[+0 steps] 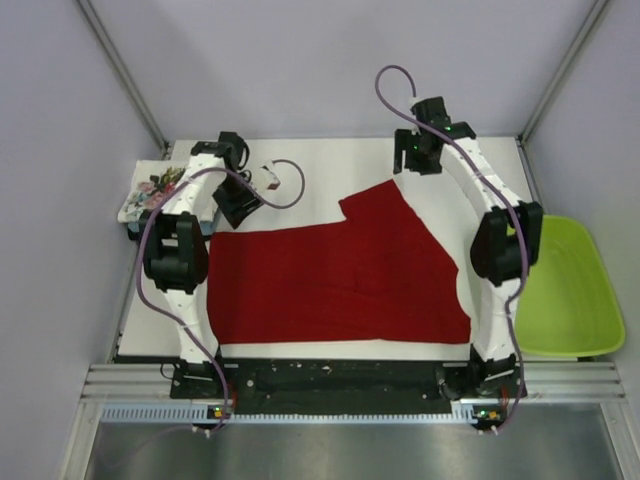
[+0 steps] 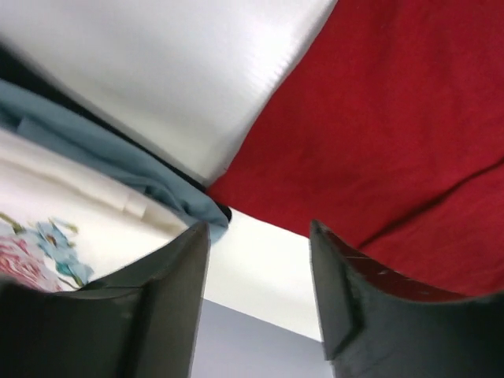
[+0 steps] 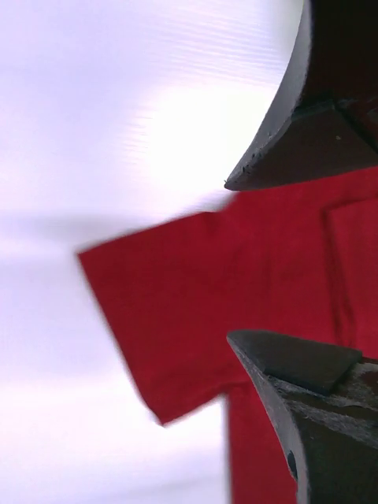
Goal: Fold and stack the t-shirts
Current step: Fold the flattened tshirt in 1/3 of the way, then grap the side of the flattened tshirt furthest away from the robot with both arms
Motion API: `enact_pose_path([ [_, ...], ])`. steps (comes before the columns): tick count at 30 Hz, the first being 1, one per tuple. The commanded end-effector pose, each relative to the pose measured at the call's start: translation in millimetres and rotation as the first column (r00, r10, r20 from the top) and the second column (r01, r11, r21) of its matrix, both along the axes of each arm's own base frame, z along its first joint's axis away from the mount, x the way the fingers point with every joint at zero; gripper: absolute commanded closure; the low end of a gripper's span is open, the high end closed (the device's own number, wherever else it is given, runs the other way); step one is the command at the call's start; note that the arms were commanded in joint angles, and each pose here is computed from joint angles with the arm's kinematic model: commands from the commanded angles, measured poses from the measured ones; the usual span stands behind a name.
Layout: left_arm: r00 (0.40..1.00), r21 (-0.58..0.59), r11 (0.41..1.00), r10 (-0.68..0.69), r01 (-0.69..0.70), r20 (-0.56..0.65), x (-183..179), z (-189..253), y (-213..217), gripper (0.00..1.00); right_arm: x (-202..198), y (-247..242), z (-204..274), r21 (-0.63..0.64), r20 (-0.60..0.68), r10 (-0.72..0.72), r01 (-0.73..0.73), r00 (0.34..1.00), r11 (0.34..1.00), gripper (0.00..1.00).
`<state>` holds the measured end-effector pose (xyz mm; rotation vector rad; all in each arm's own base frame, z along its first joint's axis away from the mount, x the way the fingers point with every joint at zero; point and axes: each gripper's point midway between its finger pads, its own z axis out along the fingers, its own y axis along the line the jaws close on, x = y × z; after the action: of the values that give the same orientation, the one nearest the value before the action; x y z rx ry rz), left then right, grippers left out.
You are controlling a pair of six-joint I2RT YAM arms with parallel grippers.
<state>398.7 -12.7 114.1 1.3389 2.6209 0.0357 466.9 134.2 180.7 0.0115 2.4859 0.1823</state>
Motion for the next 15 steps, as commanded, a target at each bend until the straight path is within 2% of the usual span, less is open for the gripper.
enact_pose_path([
  [1,0.996,0.125,0.991,-0.065,0.056,0.063,28.1,-1.5,10.8,0.36,67.3,3.8,-39.8,-0.064,0.025,0.068,-0.066,0.997,0.996,0.31],
  [2,0.995,0.135,0.988,-0.086,0.078,0.057,30.5,-4.8,13.8,0.31,77.3,5.8,-49.5,-0.065,0.022,0.072,-0.070,0.997,0.995,0.31],
  [8,0.989,0.145,0.978,-0.144,0.147,-0.035,30.0,-38.1,18.4,0.24,107.6,20.7,-105.2,-0.032,-0.016,0.045,-0.046,0.999,0.998,0.31],
  [13,0.985,0.144,0.976,-0.155,0.165,-0.074,34.3,-60.2,21.5,0.20,103.0,28.2,-151.2,0.012,-0.099,-0.008,0.009,0.995,1.000,0.32],
  [15,0.982,0.128,0.978,-0.153,0.167,-0.110,30.4,-68.1,23.5,0.20,96.5,37.5,-163.1,0.045,-0.135,0.003,0.004,0.991,0.999,0.36],
])
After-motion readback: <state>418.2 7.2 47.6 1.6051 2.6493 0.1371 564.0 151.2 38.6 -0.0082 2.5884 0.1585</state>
